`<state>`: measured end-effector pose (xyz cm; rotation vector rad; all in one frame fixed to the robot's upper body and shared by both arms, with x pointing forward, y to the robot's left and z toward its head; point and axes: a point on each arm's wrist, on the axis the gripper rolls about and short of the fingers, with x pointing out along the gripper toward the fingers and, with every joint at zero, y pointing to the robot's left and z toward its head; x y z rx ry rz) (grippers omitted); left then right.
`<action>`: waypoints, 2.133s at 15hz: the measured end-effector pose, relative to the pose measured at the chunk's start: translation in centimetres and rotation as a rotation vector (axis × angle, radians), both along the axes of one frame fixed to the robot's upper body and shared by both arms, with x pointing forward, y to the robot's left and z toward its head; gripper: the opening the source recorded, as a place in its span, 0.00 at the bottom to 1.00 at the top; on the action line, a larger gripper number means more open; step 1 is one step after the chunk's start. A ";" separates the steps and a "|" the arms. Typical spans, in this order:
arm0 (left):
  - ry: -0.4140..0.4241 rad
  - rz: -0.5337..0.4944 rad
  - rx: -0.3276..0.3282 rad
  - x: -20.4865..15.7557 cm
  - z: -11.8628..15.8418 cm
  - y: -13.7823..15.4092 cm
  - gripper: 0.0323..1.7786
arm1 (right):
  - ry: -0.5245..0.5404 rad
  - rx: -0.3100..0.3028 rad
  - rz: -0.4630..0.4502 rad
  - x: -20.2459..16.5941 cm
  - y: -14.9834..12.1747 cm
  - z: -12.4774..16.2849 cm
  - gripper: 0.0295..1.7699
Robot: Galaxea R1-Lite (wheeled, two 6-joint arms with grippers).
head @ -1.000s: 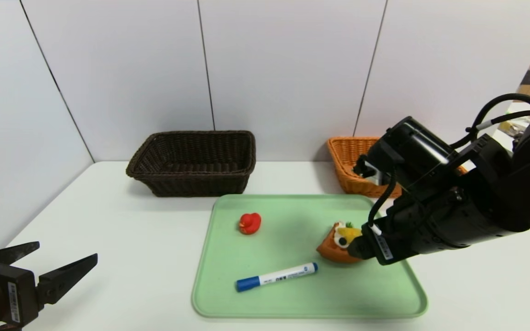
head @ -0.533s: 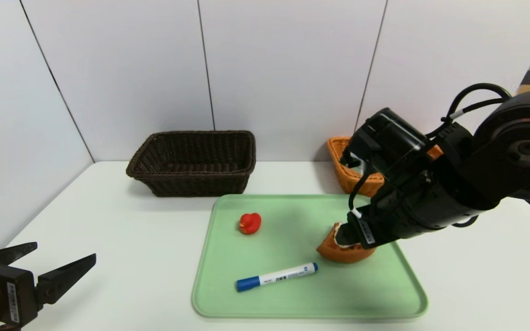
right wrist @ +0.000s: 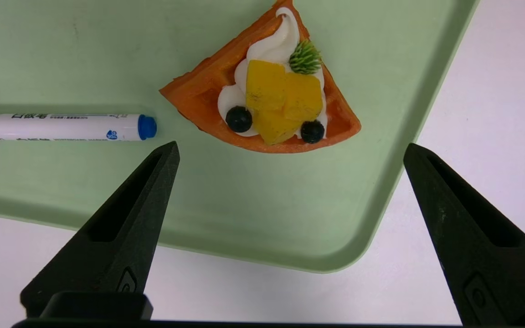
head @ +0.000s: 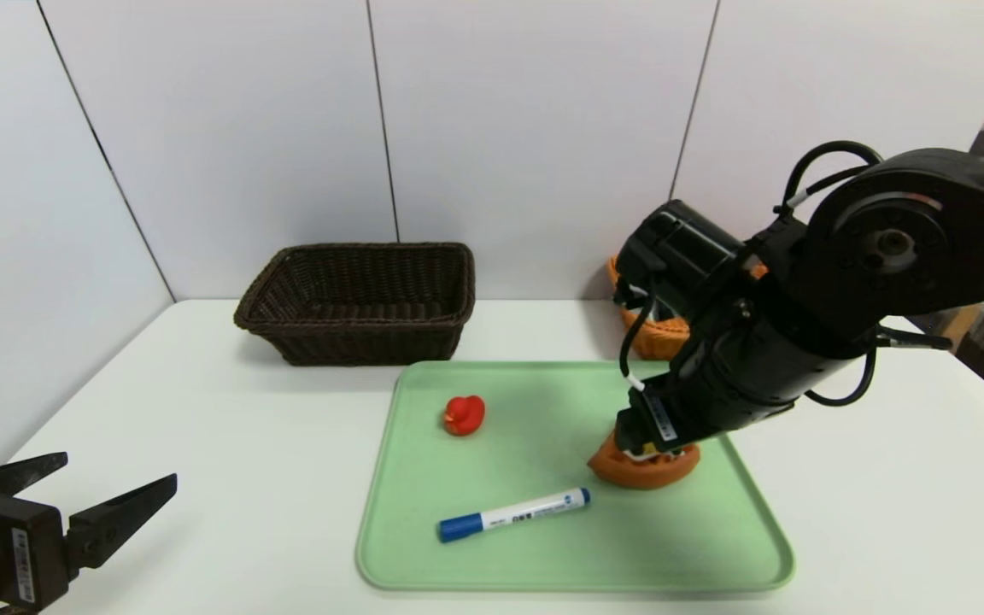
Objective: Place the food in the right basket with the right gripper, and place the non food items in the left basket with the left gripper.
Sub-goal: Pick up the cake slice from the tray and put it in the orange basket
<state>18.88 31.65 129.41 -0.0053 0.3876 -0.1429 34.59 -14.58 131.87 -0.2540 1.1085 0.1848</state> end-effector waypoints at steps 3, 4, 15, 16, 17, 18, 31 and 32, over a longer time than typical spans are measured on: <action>0.002 0.000 0.000 0.0 -0.1 0.0 0.95 | 0.025 -0.012 -0.017 0.7 0.3 -0.1 0.96; 0.004 0.000 0.001 0.0 -0.1 0.0 0.95 | 0.033 -0.017 -0.021 0.9 0.4 -0.1 0.96; 0.013 0.000 0.002 0.0 -0.4 0.0 0.95 | 0.152 0.021 0.143 2.7 -0.1 -0.9 0.96; 0.013 0.000 0.003 0.0 -0.4 0.0 0.95 | 0.155 0.015 0.164 2.8 -0.4 -0.9 0.96; 0.013 0.000 0.002 0.0 -0.4 0.0 0.95 | 0.159 0.014 0.195 2.8 -0.7 -0.9 0.96; 0.015 0.000 0.002 0.0 -0.4 0.0 0.95 | 0.165 0.018 0.235 2.8 -1.0 -0.8 0.96; 0.025 0.001 0.003 0.0 -0.7 0.0 0.95 | 0.156 -0.035 0.555 3.6 -2.9 -1.3 0.96; 0.027 0.001 0.004 0.0 -0.7 0.0 0.95 | 0.158 -0.045 0.563 3.5 -2.5 -1.5 0.96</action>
